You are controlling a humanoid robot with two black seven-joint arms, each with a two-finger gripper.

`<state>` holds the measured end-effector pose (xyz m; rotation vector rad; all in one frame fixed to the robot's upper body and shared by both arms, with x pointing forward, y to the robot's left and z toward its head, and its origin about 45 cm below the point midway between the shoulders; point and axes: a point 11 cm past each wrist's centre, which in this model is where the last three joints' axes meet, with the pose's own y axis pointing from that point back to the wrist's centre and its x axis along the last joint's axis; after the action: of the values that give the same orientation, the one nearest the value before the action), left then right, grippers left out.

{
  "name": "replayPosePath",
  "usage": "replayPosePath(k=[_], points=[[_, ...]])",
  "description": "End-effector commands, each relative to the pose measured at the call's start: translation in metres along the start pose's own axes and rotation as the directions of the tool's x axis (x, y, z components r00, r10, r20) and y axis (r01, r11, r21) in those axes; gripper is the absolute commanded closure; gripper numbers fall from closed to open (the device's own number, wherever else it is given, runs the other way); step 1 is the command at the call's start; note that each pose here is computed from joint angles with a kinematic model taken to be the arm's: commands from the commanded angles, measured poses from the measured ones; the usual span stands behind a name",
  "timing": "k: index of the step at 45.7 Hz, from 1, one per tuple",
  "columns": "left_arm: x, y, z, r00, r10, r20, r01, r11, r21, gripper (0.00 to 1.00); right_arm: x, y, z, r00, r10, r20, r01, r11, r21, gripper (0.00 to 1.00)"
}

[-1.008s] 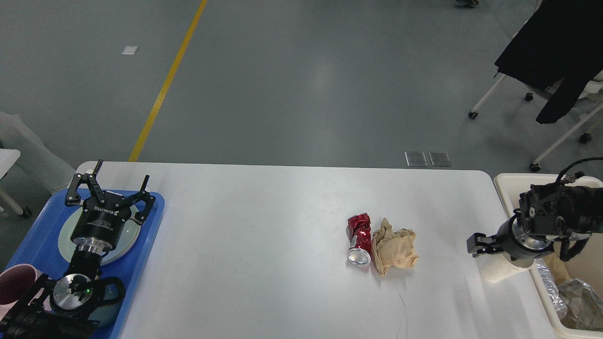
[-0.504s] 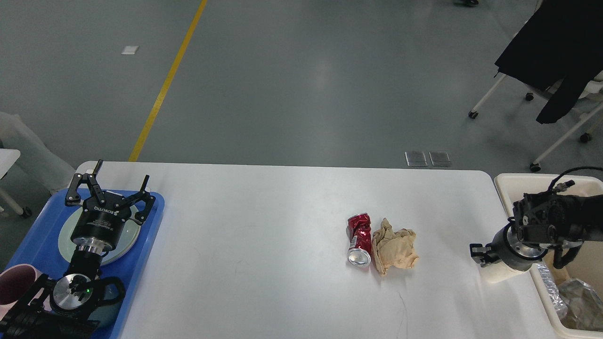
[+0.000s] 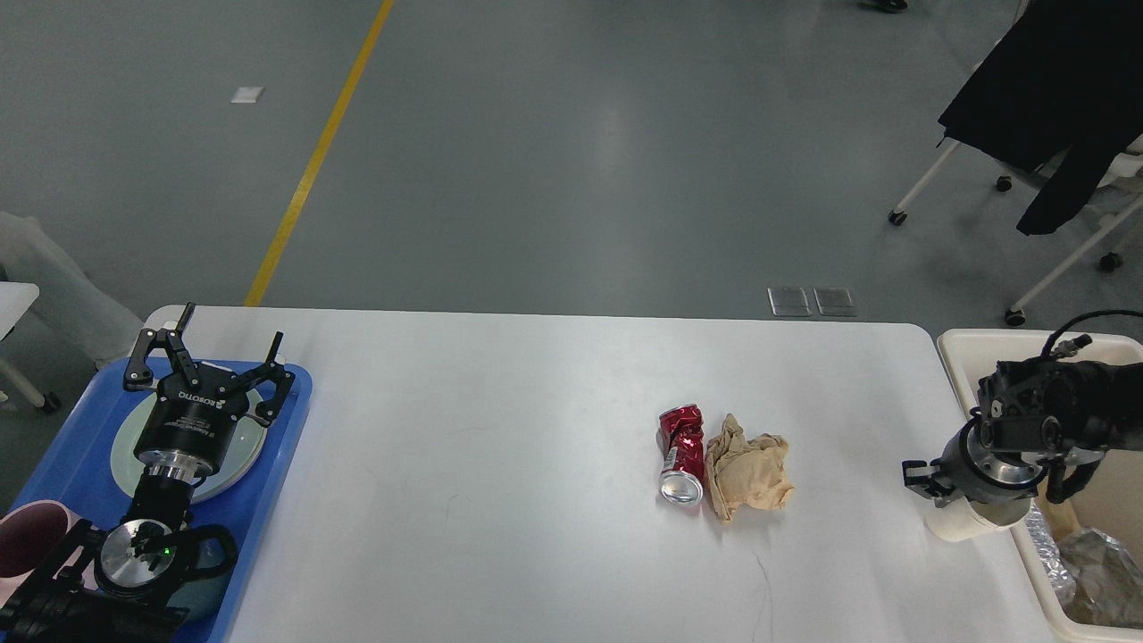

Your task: Tidy desktop

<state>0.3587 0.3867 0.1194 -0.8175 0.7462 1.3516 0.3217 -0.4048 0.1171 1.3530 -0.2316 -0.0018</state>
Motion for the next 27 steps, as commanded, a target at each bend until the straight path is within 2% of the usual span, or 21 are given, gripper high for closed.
replayPosePath(k=[1, 5, 10, 15, 19, 22, 27], points=[[0.0, 0.0, 0.0, 1.0, 0.0, 0.0, 0.0, 1.0, 0.0, 0.04, 0.003, 0.031, 0.016, 0.996, -0.076, 0.037, 0.076, 0.997, -0.011, 1.0], [0.0, 0.0, 0.0, 1.0, 0.0, 0.0, 0.0, 1.0, 0.0, 0.04, 0.006, 0.066, 0.019, 0.987, -0.154, 0.048, 0.153, 0.988, 0.028, 1.0], [0.0, 0.0, 0.0, 1.0, 0.0, 0.0, 0.0, 1.0, 0.0, 0.04, 0.013, 0.118, 0.022, 0.981, -0.19, 0.038, 0.188, 0.981, 0.051, 1.0], [0.0, 0.0, 0.0, 1.0, 0.0, 0.0, 0.0, 1.0, 0.0, 0.04, 0.013, 0.171, 0.025, 0.984, -0.178, 0.015, 0.177, 0.984, 0.035, 1.0], [0.0, 0.0, 0.0, 1.0, 0.0, 0.0, 0.0, 1.0, 0.0, 0.04, 0.005, 0.203, 0.02, 0.987, -0.154, 0.053, 0.15, 0.985, 0.081, 1.0], [0.0, 0.0, 0.0, 1.0, 0.0, 0.0, 0.0, 1.0, 0.0, 0.04, -0.002, 0.215, 0.014, 0.987, -0.142, 0.081, 0.132, 0.985, 0.114, 1.0], [0.0, 0.0, 0.0, 1.0, 0.0, 0.0, 0.0, 1.0, 0.0, 0.04, -0.009, 0.209, 0.01, 0.993, -0.067, 0.101, 0.055, 0.992, 0.116, 1.0]])
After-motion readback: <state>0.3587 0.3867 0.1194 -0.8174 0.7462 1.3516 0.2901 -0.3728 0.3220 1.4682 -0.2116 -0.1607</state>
